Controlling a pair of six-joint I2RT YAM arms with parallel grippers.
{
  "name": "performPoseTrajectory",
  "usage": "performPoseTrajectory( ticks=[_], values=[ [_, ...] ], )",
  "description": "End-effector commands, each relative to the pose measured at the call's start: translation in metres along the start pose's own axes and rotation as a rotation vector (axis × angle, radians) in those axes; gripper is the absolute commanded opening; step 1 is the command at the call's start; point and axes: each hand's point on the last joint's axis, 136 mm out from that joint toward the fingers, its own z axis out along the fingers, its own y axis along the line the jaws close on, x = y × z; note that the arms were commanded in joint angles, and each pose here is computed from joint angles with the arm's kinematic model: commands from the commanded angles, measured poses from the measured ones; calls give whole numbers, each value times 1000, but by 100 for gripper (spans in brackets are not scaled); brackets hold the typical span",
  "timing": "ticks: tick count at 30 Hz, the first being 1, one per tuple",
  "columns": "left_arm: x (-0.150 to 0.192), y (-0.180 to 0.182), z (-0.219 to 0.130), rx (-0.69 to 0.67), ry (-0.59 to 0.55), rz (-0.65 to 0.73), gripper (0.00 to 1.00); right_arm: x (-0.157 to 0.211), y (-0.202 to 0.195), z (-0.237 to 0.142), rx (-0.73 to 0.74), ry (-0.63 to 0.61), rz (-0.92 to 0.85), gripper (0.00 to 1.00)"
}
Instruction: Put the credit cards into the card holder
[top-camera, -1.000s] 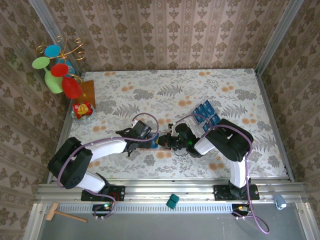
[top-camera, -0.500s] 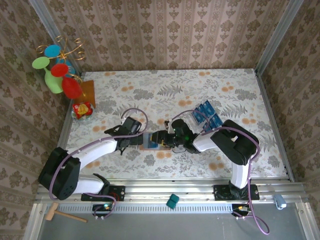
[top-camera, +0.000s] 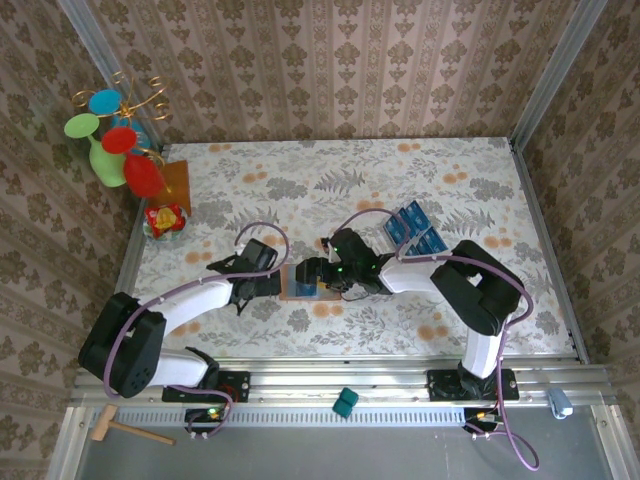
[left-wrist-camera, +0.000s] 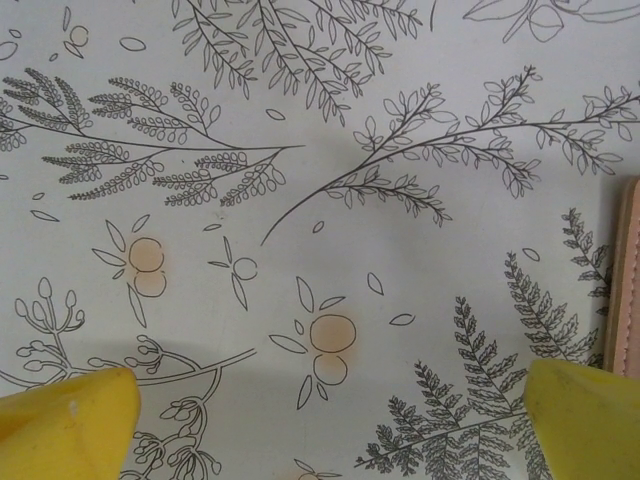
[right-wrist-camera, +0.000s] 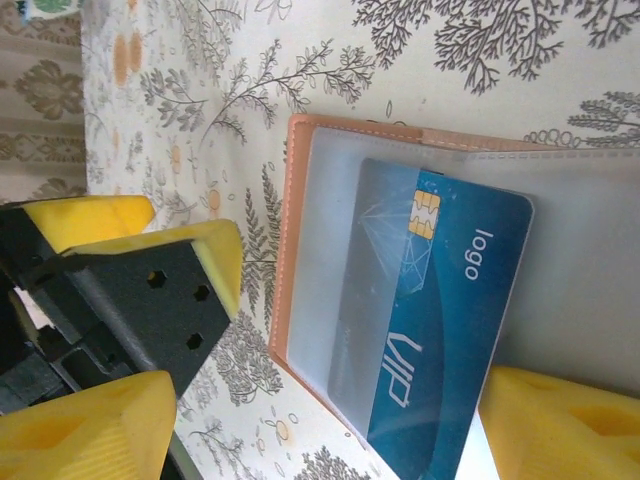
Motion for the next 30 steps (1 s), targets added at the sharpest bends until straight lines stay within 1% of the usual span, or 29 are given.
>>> performPoseTrajectory(
  ticks=[1,6,10,12,14,17,18,19,21,24,30],
  values=[
    [5,5,3,-6,9,-38,100,-1,-1,-12,78,10,-50,81],
    [10,8,5,-15,21,-51,100,-8,9,-25,115,7,-105,81],
    [13,13,6,-36,22,-67,100,-12,0,-35,202,-2,-139,78],
    [13,16,6,-53,20,-81,100,-13,-10,-39,275,5,-152,74],
    [14,21,6,-76,16,-95,100,-15,-21,-40,348,16,-168,65],
    [13,25,5,-97,8,-108,100,-16,-35,-41,440,27,-199,44],
    [12,25,4,-98,6,-110,100,-17,-39,-41,459,31,-207,35],
    [11,25,4,-98,3,-109,100,-16,-43,-40,479,38,-211,30],
    [11,24,5,-97,5,-107,100,-16,-45,-36,492,47,-224,23],
    [11,22,6,-91,10,-98,100,-15,-46,-30,498,62,-234,17],
    [12,19,9,-81,22,-83,100,-10,-43,-17,497,89,-247,17]
  ],
)
